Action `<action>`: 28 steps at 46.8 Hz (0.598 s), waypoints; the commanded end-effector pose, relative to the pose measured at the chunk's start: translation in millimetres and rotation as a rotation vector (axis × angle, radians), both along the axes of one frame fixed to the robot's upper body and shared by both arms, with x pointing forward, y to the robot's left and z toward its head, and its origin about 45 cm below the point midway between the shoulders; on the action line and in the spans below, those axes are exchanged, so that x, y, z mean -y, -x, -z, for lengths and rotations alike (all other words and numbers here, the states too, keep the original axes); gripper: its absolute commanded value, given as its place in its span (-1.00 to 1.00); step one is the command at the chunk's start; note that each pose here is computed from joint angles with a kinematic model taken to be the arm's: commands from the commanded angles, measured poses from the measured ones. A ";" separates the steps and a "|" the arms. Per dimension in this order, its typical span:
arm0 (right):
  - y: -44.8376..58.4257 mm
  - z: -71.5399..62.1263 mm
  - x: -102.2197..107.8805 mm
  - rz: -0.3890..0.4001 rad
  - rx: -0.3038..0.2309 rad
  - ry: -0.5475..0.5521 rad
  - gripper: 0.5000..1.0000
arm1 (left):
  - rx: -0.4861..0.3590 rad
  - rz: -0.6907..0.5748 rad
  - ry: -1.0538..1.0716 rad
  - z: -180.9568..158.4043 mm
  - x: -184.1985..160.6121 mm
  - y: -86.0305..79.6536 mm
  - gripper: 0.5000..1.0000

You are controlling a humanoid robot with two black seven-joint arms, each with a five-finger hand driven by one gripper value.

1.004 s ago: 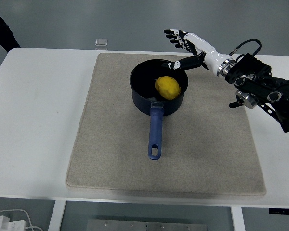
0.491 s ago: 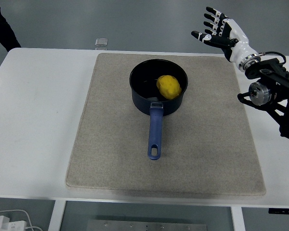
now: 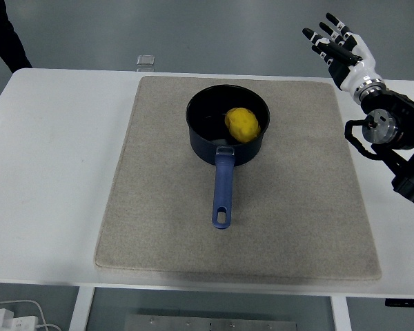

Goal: Put the potato in the blue pot

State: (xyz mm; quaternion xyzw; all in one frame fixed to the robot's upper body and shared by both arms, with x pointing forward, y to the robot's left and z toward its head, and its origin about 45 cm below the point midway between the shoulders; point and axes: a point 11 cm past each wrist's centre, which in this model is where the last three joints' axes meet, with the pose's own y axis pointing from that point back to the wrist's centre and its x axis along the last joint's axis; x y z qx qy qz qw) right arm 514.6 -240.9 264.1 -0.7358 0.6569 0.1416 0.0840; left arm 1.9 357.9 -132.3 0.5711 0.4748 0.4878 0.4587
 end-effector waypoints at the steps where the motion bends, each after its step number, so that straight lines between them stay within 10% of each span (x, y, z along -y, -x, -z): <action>1: 2.7 8.4 1.8 0.014 -0.015 -0.015 0.72 | 0.000 0.000 0.005 0.3 1.8 0.1 0.99; 28: 6.0 15.7 9.4 0.048 -0.016 -0.089 0.72 | 0.000 0.001 0.008 0.5 2.8 0.1 0.99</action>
